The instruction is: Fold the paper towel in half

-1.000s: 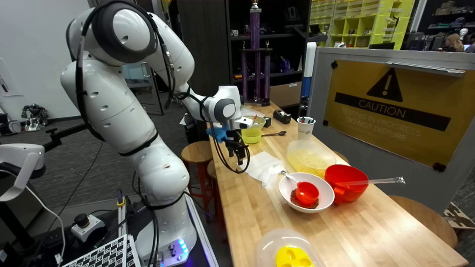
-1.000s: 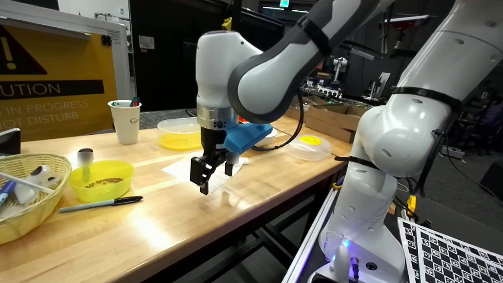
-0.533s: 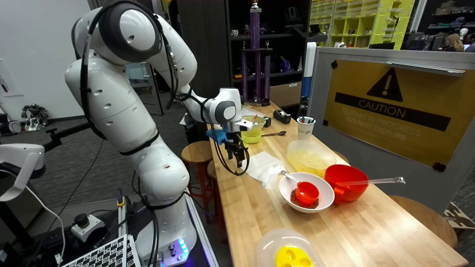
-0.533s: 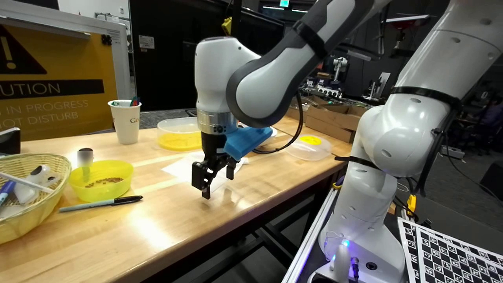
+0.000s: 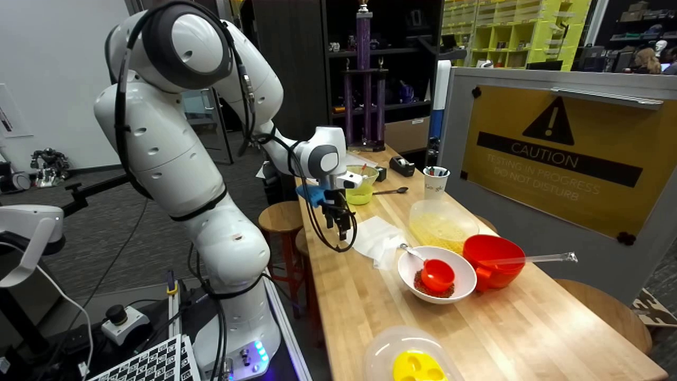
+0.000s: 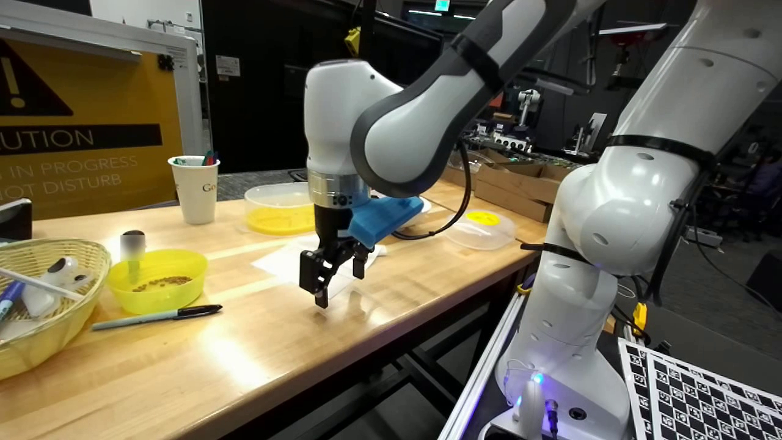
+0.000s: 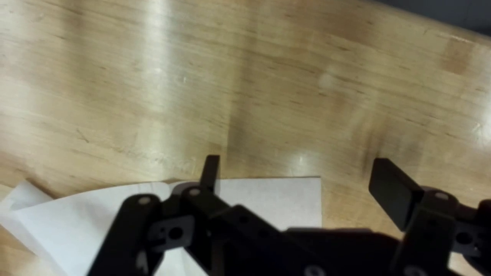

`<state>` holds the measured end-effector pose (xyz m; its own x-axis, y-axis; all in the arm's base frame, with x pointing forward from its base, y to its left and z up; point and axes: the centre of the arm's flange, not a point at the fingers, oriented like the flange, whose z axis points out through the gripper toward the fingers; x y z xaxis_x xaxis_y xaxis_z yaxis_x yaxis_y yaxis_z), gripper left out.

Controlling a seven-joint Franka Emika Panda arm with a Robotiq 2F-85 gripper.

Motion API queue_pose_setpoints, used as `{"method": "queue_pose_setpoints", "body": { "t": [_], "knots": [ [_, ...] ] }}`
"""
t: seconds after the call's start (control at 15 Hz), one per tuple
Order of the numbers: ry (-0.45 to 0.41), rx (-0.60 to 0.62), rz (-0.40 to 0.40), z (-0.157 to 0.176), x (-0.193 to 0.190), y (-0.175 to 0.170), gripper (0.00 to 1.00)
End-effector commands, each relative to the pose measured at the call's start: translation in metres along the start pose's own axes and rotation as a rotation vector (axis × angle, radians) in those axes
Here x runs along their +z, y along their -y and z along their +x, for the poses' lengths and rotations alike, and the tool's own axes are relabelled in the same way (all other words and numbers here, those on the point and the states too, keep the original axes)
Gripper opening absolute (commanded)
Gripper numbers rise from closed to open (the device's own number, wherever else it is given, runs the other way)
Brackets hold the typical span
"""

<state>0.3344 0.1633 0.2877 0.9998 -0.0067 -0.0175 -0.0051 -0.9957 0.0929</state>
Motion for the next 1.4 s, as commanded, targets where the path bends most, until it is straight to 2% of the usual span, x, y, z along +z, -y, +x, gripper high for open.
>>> {"method": "queue_pose_setpoints", "body": {
  "t": [0.0, 0.6, 1.33],
  "knots": [
    [0.002, -0.003, 0.028, 0.001, -0.001, -0.007, 1.0],
    [-0.021, -0.045, 0.041, 0.003, 0.006, 0.003, 1.0],
    [-0.009, -0.049, 0.069, 0.015, 0.004, 0.008, 1.0]
  ]
}}
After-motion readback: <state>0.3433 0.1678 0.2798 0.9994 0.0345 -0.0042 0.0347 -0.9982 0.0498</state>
